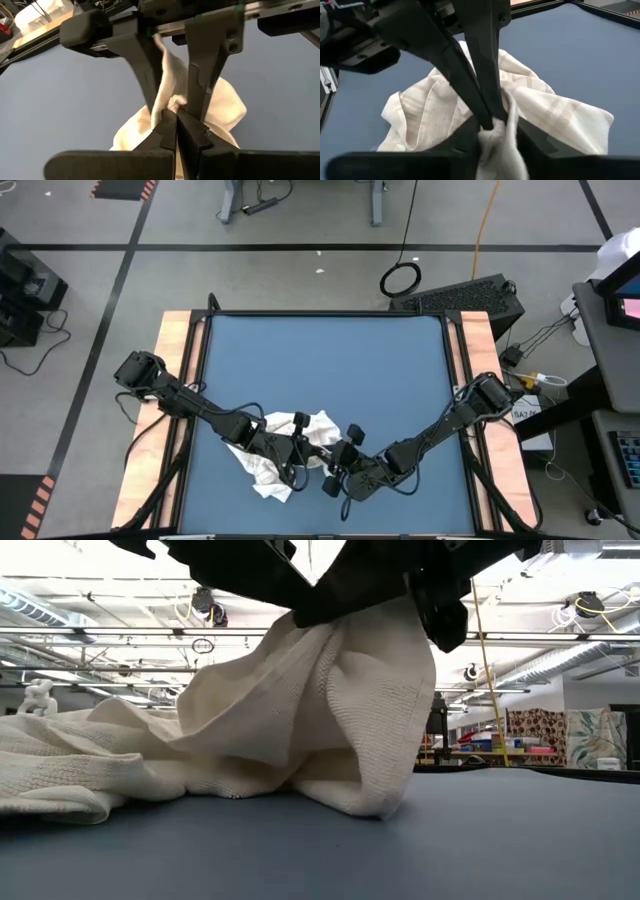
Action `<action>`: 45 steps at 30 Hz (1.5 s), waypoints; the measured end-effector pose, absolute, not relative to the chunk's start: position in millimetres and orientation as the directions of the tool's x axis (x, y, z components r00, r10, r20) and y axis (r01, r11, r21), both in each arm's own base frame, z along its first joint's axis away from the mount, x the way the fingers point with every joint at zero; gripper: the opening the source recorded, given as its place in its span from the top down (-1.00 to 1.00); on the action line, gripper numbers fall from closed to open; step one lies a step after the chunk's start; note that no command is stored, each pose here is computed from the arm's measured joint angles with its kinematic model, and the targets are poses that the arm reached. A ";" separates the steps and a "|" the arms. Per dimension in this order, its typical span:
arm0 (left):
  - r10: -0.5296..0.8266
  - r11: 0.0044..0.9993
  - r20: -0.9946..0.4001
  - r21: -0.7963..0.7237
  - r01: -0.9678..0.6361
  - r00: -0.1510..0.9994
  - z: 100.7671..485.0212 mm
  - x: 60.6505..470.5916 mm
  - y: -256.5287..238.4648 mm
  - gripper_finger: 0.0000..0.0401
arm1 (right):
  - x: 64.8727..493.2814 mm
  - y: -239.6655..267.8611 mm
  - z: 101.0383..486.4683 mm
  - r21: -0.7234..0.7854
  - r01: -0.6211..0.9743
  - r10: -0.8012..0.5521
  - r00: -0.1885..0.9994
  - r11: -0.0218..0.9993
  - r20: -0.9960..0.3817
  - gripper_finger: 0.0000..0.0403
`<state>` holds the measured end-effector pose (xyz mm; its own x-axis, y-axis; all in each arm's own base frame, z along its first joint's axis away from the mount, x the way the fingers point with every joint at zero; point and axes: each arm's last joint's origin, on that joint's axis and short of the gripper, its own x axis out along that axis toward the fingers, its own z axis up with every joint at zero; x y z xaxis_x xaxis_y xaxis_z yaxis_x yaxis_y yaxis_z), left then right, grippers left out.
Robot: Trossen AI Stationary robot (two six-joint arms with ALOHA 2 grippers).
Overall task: Roll towel into tight, uniform cylinder
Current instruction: Roll the white towel
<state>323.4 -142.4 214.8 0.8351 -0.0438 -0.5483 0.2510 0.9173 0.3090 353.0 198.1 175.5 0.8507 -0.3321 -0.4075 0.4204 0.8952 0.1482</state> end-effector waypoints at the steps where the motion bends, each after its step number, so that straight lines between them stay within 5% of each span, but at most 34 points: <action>1: -0.045 0.923 -0.548 0.296 0.244 0.835 215.0 323.3 -142.4 0.97 | 352.8 198.1 175.2 0.146 0.418 -0.329 0.850 0.897 -0.412 0.69; 6: 0.013 0.951 -0.542 0.266 0.157 0.840 216.5 321.5 -141.6 0.84 | 352.6 197.3 174.6 0.138 0.420 -0.332 0.846 0.897 -0.418 0.95; 14: 0.190 0.941 -0.521 0.339 -0.002 0.832 229.4 294.5 -156.6 0.30 | 346.1 197.5 164.5 0.078 0.416 -0.328 0.808 0.906 -0.489 0.96; 19: 0.311 0.924 -0.626 0.374 -0.075 0.715 218.8 265.3 -158.2 0.10 | 341.5 203.4 167.5 0.066 0.409 -0.330 0.813 0.910 -0.479 0.99; 25: 0.343 0.934 -0.698 0.327 -0.147 0.628 187.2 244.1 -157.1 0.07 | 335.4 212.6 165.9 0.061 0.384 -0.308 0.818 0.921 -0.485 0.97; 45: 0.157 0.987 -0.581 0.117 -0.108 0.799 151.5 267.2 -145.2 0.11 | 333.6 215.7 171.3 -0.061 0.309 -0.300 0.832 0.949 -0.467 0.96</action>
